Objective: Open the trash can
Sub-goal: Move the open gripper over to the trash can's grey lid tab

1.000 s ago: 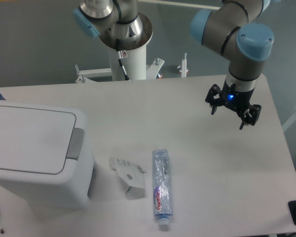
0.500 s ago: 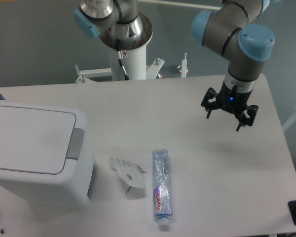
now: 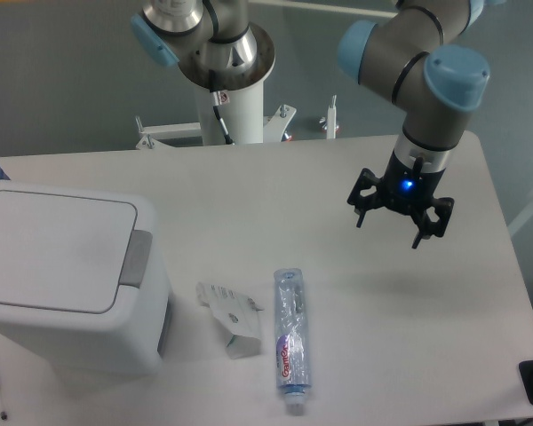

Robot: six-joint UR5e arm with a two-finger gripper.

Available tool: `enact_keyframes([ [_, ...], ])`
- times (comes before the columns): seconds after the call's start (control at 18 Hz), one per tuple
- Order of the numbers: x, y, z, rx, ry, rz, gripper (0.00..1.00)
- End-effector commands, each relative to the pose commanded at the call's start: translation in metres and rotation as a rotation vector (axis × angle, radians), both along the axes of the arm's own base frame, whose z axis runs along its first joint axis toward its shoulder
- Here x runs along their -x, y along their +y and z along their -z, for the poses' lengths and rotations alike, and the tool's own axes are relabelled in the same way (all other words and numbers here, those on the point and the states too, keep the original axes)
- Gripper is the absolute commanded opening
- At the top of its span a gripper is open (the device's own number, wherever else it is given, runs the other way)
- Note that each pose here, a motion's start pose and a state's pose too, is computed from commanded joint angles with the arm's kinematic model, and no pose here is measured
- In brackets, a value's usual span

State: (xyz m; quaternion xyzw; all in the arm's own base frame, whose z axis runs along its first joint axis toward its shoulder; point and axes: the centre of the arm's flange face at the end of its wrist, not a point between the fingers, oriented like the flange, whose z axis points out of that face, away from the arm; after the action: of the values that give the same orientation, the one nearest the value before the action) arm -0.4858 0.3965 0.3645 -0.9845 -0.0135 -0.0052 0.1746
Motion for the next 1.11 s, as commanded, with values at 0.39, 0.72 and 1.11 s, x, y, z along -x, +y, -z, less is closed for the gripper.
enact_keyframes([
  [0.39,-0.040,0.071,-0.049,-0.074,-0.046,-0.110,1.00],
  [0.72,-0.073,0.115,-0.092,-0.172,-0.080,-0.130,1.00],
  [1.11,-0.120,0.145,-0.126,-0.271,-0.140,-0.079,1.00],
])
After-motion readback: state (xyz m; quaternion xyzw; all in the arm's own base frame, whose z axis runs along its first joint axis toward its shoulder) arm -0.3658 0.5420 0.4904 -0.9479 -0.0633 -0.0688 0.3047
